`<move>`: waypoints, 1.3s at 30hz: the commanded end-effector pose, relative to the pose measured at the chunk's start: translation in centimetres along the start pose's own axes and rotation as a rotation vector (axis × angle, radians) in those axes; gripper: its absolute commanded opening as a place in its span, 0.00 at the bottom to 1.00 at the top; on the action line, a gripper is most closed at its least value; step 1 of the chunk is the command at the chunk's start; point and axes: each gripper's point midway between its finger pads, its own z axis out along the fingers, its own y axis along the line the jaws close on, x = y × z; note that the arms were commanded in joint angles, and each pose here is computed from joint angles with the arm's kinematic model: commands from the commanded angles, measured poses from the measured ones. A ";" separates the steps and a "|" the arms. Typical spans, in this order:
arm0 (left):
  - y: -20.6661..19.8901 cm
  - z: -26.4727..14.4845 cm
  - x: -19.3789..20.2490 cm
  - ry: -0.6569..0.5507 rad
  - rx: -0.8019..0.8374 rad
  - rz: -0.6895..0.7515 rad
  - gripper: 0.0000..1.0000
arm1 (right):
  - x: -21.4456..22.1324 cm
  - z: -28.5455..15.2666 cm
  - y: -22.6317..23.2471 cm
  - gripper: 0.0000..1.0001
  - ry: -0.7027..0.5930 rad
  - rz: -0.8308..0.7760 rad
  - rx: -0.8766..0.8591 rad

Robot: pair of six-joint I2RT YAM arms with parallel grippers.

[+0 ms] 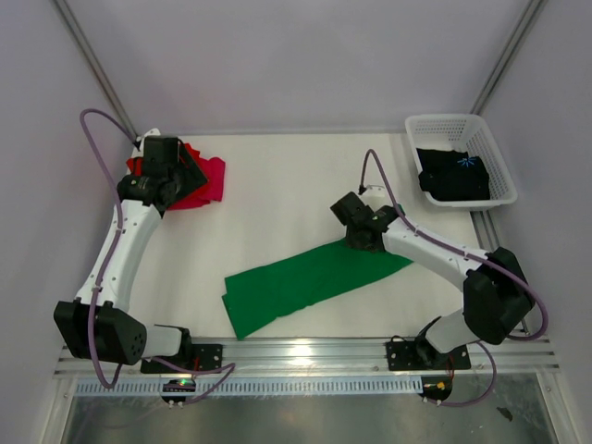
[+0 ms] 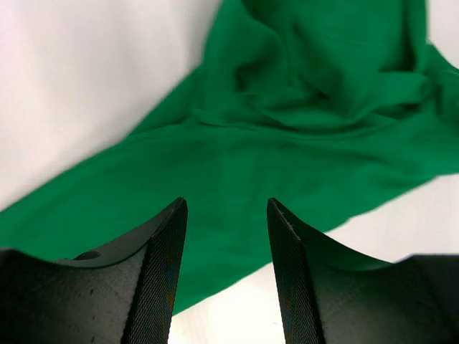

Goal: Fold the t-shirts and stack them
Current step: Rotate the tshirt 90 degrees

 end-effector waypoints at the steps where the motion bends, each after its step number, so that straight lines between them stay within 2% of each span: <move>1: -0.2 -0.3 -1.3 -0.047 0.016 0.008 0.67 | -0.2 0.2 -4.0 0.53 -0.039 0.119 0.202; 10: 0.0 -0.3 -1.0 -0.045 0.010 0.017 0.67 | 3.1 1.4 -9.5 0.53 0.039 0.277 0.447; 16: 0.0 -0.8 -1.3 -0.055 0.017 0.022 0.67 | 4.9 4.2 -10.3 0.53 0.124 0.380 0.425; 20: 0.0 -1.0 -1.4 -0.058 0.017 0.021 0.67 | 4.5 6.1 -9.7 0.54 0.154 0.361 0.398; 28: 0.6 -1.6 -2.0 -0.087 -0.008 0.033 0.67 | 2.9 9.9 -5.8 0.53 0.239 0.235 0.258; 32: 0.6 -2.0 -2.3 -0.096 -0.005 0.029 0.67 | 0.8 12.0 -3.1 0.53 0.250 0.146 0.179; 33: 0.6 -2.1 -2.3 -0.094 -0.005 0.029 0.67 | -1.3 12.3 -1.4 0.53 0.234 0.141 0.124; 34: 0.6 -2.2 -2.3 -0.095 -0.006 0.028 0.67 | -0.9 13.3 -1.1 0.53 0.269 0.110 0.132; 35: 0.8 -2.3 -2.2 -0.092 -0.010 0.027 0.67 | -3.1 13.5 0.2 0.53 0.238 0.093 0.091; 37: 1.0 -2.4 -1.9 -0.086 -0.016 0.026 0.67 | -3.1 14.8 1.8 0.53 0.280 0.036 0.038; 38: 1.1 -2.6 -2.0 -0.092 -0.019 0.022 0.67 | -5.3 14.8 3.3 0.53 0.248 0.034 -0.013; 39: 1.3 -2.7 -1.8 -0.089 -0.021 0.022 0.67 | -5.7 15.1 4.1 0.53 0.253 0.021 -0.036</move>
